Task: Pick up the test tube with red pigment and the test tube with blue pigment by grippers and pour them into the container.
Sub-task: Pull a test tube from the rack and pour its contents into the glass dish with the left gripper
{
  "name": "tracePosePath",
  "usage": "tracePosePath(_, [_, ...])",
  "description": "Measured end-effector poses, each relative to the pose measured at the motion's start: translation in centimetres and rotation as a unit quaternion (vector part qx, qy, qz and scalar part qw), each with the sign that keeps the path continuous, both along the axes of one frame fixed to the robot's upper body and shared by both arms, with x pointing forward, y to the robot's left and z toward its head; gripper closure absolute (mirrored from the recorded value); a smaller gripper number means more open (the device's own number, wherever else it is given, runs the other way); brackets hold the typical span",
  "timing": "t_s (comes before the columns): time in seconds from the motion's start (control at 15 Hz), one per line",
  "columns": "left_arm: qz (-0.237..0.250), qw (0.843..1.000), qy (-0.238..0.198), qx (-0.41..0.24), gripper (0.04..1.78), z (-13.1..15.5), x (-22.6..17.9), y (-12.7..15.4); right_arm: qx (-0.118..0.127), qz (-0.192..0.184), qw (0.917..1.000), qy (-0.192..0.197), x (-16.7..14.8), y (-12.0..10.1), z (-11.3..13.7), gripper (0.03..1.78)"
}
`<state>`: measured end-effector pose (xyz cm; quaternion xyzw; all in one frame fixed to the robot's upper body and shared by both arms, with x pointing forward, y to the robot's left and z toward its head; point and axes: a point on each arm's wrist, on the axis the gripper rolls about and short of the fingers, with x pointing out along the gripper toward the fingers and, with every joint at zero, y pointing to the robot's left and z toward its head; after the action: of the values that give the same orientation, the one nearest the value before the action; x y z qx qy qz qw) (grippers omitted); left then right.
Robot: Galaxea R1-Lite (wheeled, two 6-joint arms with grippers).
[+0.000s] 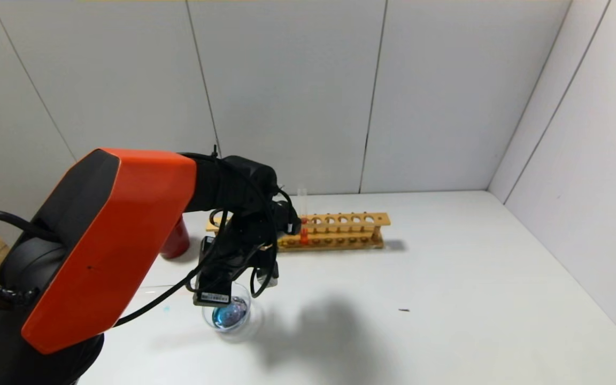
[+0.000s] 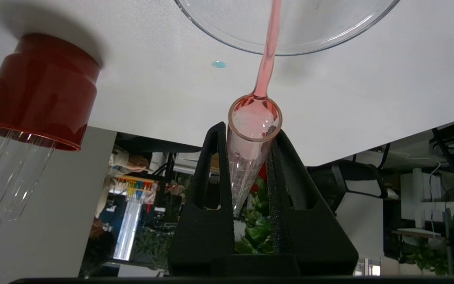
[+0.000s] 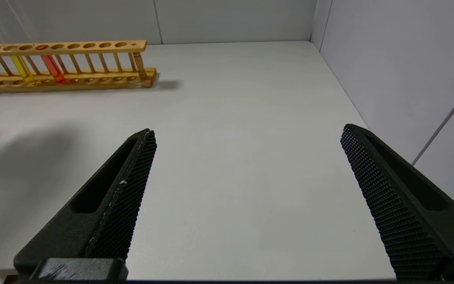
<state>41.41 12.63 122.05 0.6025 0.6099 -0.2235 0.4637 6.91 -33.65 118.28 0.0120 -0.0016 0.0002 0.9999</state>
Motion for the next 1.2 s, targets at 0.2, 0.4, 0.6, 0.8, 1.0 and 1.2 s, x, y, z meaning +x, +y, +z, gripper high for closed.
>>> tracePosePath(0.2, [-0.007, 1.000, -0.004, 0.021, 1.52, -0.6, 0.2, -0.5, 0.000, 0.000, 1.0000, 0.000, 0.0, 0.0, 0.0, 0.10])
tracePosePath(0.4, [-0.015, 0.999, -0.001, 0.040, 1.52, -1.1, 0.1, -0.8, 0.000, 0.000, 1.0000, 0.000, 0.0, 0.0, 0.0, 0.10])
tracePosePath(0.6, [-0.026, 0.998, -0.002, 0.051, 1.52, -1.6, -0.1, -1.4, 0.000, 0.000, 1.0000, 0.000, 0.0, 0.0, 0.0, 0.10])
tracePosePath(0.8, [-0.027, 0.998, 0.004, 0.055, 1.52, -2.0, -0.1, -1.5, 0.000, 0.000, 1.0000, 0.000, 0.0, 0.0, 0.0, 0.10])
tracePosePath(1.0, [-0.029, 0.998, 0.007, 0.059, 1.52, -2.1, -0.2, -1.6, 0.000, 0.000, 1.0000, 0.000, 0.0, 0.0, 0.0, 0.10])
tracePosePath(1.2, [-0.030, 0.997, 0.014, 0.065, 1.52, -2.0, -0.4, -1.5, 0.000, 0.000, 1.0000, 0.000, 0.0, 0.0, 0.0, 0.10])
